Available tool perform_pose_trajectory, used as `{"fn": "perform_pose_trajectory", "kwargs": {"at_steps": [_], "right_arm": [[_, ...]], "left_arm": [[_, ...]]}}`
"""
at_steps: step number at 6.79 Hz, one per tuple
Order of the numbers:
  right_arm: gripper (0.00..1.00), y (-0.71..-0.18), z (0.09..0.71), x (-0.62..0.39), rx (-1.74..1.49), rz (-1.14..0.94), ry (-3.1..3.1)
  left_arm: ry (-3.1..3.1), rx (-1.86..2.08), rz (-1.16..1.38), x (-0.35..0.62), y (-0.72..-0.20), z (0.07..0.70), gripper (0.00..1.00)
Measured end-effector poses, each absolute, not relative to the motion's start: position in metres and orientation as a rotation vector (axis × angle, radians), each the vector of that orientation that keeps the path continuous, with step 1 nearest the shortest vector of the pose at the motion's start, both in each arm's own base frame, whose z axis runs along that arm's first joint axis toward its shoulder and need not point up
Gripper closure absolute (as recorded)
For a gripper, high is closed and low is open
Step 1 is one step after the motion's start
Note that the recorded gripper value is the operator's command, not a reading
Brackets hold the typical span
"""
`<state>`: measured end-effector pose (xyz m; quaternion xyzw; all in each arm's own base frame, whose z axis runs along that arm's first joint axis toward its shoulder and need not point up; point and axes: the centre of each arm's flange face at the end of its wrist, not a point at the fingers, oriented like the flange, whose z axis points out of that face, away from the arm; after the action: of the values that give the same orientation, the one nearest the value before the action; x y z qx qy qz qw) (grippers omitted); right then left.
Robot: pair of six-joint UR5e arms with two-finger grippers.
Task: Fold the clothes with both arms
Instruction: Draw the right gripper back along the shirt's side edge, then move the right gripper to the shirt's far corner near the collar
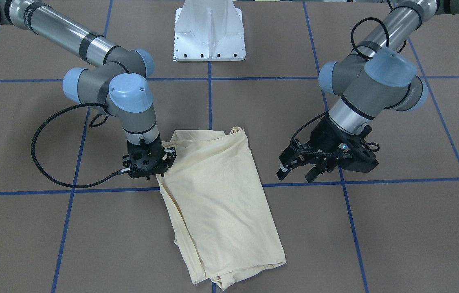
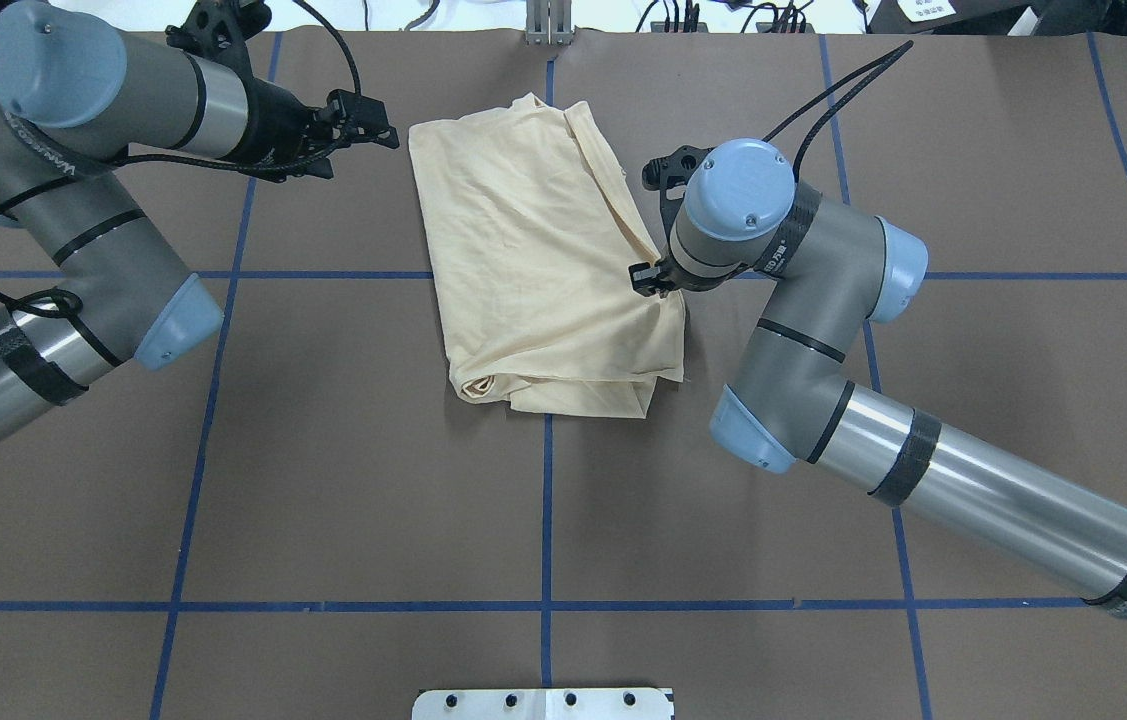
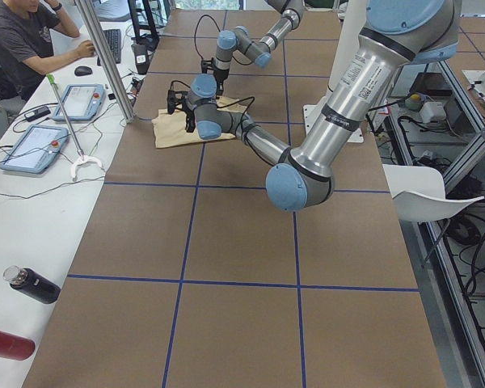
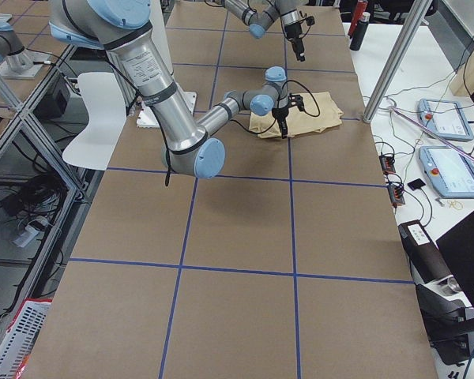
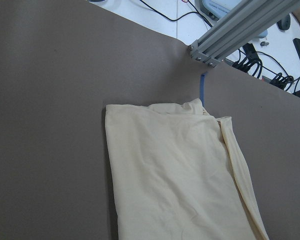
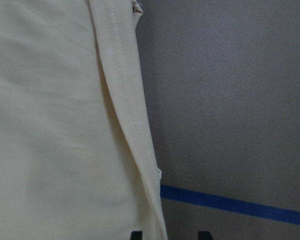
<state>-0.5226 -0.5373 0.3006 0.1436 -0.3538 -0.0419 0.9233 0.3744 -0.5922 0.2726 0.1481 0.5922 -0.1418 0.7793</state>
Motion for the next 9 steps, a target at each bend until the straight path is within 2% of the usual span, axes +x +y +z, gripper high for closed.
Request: {"fn": "perform_pose_trajectory", "kwargs": {"at_steps": [4, 9], "right_arm": [[0.00, -0.574, 0.264, -0.524, 0.385, -0.054, -0.722], [0.00, -0.641, 0.255, -0.597, 0.426, -0.047, -0.667]], "left_arm": [[1.289, 0.333, -0.292, 0.372, -0.590, 0.269, 0.00], [1.328, 0.414, -0.244, 0.350, -0.579, 0.239, 0.00]]}}
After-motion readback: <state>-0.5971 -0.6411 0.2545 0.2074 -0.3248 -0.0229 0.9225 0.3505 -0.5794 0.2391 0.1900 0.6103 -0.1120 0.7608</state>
